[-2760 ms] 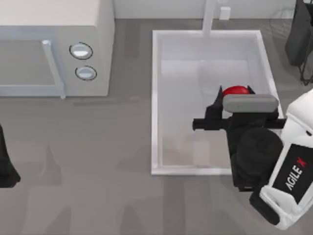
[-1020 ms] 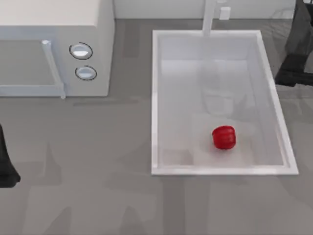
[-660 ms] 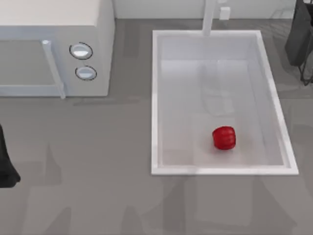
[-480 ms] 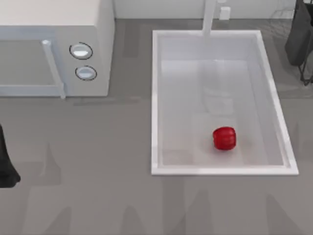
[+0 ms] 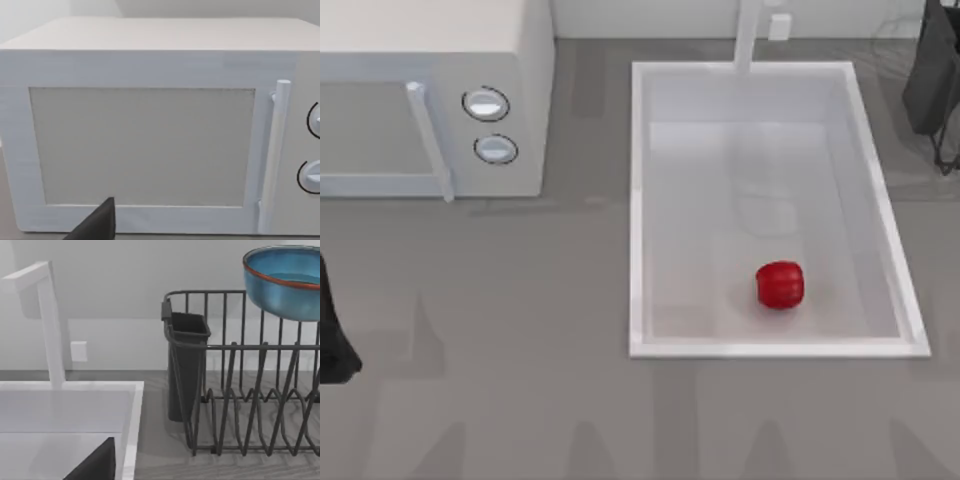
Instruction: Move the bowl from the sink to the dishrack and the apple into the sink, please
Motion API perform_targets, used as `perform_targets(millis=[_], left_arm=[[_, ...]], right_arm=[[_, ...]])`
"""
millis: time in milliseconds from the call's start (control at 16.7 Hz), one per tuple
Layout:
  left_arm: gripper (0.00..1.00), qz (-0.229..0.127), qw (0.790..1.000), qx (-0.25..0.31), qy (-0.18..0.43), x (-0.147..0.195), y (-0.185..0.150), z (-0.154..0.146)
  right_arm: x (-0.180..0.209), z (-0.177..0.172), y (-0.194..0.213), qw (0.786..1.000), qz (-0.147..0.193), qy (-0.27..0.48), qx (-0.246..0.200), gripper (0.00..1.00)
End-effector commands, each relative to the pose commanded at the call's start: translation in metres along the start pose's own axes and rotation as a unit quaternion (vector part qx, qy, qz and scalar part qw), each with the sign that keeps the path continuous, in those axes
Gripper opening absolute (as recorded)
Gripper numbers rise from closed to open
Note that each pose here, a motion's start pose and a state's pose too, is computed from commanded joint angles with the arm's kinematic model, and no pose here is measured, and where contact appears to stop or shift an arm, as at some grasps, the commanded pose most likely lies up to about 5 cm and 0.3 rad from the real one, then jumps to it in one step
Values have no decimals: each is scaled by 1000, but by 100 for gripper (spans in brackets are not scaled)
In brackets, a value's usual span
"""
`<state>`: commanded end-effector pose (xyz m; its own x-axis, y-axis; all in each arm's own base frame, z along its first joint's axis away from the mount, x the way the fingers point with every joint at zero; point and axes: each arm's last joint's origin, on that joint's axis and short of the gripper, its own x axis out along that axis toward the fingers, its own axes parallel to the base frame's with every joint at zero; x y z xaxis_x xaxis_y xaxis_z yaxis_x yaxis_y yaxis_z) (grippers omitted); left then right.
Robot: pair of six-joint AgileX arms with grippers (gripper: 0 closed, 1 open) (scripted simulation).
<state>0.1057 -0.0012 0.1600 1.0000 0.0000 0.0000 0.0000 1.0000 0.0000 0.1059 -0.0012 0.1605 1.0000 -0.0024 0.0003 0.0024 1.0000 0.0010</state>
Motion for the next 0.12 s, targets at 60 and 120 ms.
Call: perform_targets(millis=[60, 120], left_arm=[[100, 0, 1000, 0, 0, 0, 0, 0], [100, 0, 1000, 0, 0, 0, 0, 0]], right_arm=[[0, -1, 0, 1000, 1, 0, 0, 100], [0, -1, 0, 1000, 1, 0, 0, 100]])
